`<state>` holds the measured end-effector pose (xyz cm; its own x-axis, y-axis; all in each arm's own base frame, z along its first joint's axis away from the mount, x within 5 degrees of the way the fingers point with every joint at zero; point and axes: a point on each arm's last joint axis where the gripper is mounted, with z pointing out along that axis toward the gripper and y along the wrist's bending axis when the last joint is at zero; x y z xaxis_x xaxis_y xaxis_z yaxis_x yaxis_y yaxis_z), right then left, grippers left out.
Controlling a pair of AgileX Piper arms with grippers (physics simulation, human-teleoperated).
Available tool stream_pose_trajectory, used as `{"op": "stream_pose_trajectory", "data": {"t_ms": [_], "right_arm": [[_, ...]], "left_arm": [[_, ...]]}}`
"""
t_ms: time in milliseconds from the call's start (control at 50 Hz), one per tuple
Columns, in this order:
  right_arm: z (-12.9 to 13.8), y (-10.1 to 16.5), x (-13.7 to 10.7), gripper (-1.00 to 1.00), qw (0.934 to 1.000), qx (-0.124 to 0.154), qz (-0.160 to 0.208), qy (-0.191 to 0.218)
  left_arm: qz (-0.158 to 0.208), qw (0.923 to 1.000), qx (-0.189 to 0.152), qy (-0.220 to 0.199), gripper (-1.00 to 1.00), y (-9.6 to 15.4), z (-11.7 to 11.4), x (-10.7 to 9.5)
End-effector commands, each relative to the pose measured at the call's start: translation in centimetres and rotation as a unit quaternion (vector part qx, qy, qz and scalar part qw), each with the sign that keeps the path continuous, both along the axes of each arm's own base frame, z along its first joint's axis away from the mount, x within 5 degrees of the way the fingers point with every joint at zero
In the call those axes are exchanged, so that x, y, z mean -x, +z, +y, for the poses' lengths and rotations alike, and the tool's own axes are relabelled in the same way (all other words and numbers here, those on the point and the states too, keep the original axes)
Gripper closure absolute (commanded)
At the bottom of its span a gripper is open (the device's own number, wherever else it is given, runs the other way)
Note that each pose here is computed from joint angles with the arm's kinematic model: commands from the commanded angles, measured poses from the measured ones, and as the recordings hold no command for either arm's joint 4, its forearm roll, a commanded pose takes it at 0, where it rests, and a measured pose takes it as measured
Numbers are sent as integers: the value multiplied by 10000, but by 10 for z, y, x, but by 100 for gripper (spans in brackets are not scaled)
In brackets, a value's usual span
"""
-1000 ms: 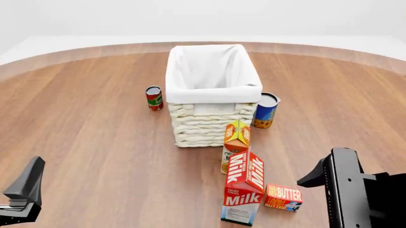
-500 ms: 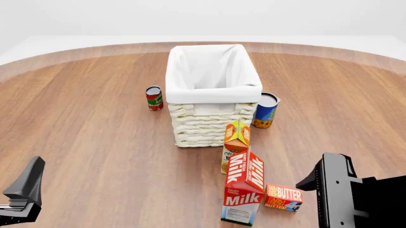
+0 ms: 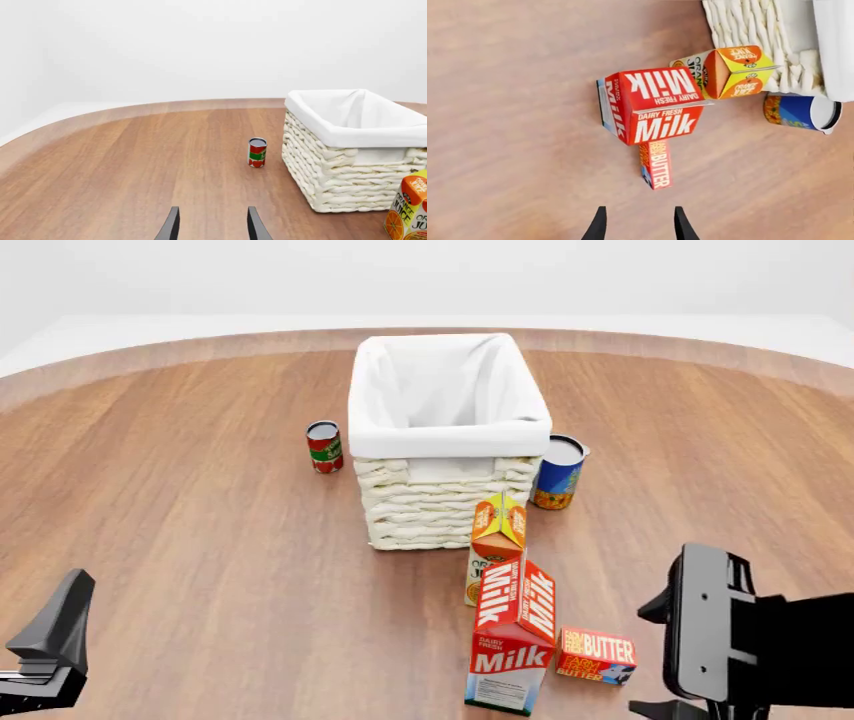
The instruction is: Pick up the butter and put it in the basket.
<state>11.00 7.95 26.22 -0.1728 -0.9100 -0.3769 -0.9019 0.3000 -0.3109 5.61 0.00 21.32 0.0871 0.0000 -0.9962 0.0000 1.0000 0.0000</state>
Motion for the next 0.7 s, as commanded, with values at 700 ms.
{"op": "stream_pose_trajectory", "data": {"t_ms": [700], "right_arm": [[-2,-20,-23,-100,9985,-142,-225,-471]], "left_arm": [[0,10000,0,0,-100,0,0,0]]}}
